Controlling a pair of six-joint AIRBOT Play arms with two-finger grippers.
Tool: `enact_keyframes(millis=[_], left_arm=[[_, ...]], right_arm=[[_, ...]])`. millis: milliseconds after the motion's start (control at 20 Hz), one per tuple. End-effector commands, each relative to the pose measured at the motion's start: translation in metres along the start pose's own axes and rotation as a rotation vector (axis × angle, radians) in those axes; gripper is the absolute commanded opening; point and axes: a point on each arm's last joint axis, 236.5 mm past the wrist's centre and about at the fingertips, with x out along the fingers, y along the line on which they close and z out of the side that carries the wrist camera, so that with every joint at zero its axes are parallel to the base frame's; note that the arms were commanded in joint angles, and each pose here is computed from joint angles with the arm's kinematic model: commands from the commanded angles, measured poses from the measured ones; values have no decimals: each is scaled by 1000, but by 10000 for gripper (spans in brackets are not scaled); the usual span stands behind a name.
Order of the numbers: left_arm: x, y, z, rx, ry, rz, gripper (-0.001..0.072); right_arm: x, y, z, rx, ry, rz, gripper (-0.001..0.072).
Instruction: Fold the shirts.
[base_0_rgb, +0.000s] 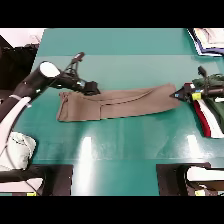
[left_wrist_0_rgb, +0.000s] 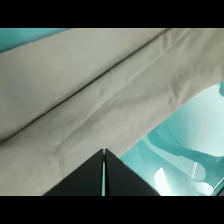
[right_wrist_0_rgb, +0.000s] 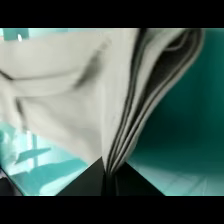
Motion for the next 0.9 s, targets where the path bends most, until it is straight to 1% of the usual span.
enact_keyframes(millis=[0, 200, 400, 550, 850], left_arm=[[58, -19, -3, 46, 94, -33, 24], [119, -18, -12, 24, 175, -42, 24], [141, -9, -7, -27, 176, -38, 24], [143, -7, -1, -34, 151, -32, 24], [128, 6, 3, -42, 174, -25, 23]], right_arm=[[-26, 63, 18, -84, -45, 28, 16], [-24, 149, 29, -256, -13, 53, 17], [4, 225, 21, -428, 45, 103, 16], [32, 265, 9, -520, 113, 143, 16], [71, 315, -9, -651, 196, 206, 17]])
